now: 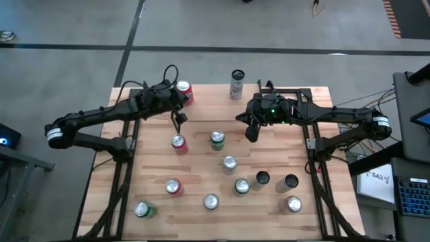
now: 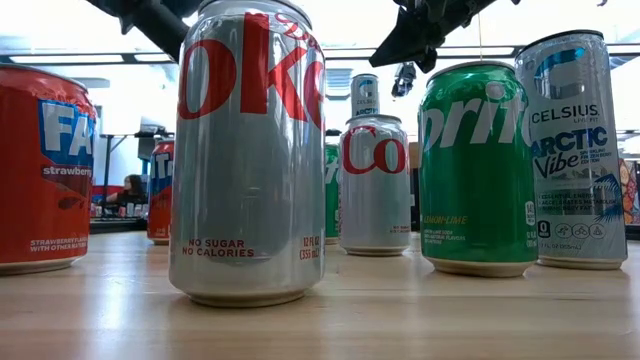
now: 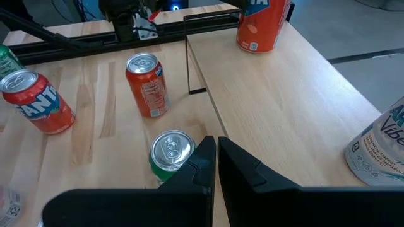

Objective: Place canned beverage on shelf
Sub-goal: Put the center orange soda can on the shelf

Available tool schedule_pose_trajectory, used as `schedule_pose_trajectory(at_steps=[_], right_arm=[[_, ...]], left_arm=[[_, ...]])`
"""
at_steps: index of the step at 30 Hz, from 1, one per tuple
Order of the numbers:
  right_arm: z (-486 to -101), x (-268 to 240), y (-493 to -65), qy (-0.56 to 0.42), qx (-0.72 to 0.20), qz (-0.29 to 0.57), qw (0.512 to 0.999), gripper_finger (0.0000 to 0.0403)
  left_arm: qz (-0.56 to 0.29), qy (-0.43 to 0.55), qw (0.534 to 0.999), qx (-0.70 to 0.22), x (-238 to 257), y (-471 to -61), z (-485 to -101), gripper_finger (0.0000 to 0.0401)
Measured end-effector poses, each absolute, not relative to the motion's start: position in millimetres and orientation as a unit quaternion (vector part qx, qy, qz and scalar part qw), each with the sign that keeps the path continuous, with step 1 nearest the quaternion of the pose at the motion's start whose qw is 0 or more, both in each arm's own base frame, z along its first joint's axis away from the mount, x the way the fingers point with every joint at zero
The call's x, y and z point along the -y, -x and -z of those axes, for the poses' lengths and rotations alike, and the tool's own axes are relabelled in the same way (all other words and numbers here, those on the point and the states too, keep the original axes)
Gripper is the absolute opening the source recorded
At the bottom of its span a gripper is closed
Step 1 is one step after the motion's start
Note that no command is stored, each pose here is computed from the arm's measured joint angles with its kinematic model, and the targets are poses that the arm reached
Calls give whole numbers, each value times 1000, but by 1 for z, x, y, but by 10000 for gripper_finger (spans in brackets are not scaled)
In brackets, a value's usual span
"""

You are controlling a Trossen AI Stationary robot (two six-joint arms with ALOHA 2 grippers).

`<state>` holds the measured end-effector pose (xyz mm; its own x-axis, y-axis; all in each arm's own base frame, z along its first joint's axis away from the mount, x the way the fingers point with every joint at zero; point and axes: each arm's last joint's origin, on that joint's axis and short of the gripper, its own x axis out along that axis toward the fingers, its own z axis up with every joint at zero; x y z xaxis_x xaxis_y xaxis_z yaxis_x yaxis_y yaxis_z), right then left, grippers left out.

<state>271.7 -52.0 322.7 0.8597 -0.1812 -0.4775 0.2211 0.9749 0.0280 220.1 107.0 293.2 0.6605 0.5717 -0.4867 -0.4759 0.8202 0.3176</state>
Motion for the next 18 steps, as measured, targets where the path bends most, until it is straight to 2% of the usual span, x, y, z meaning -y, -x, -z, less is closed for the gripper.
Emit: schedule_pose_trajectory(at_steps=[18], right_arm=[[-323,52,-272,-42,-243,105,963,9]], left_arm=[[-315,-73,906,-274,-118,-217,-297,0]])
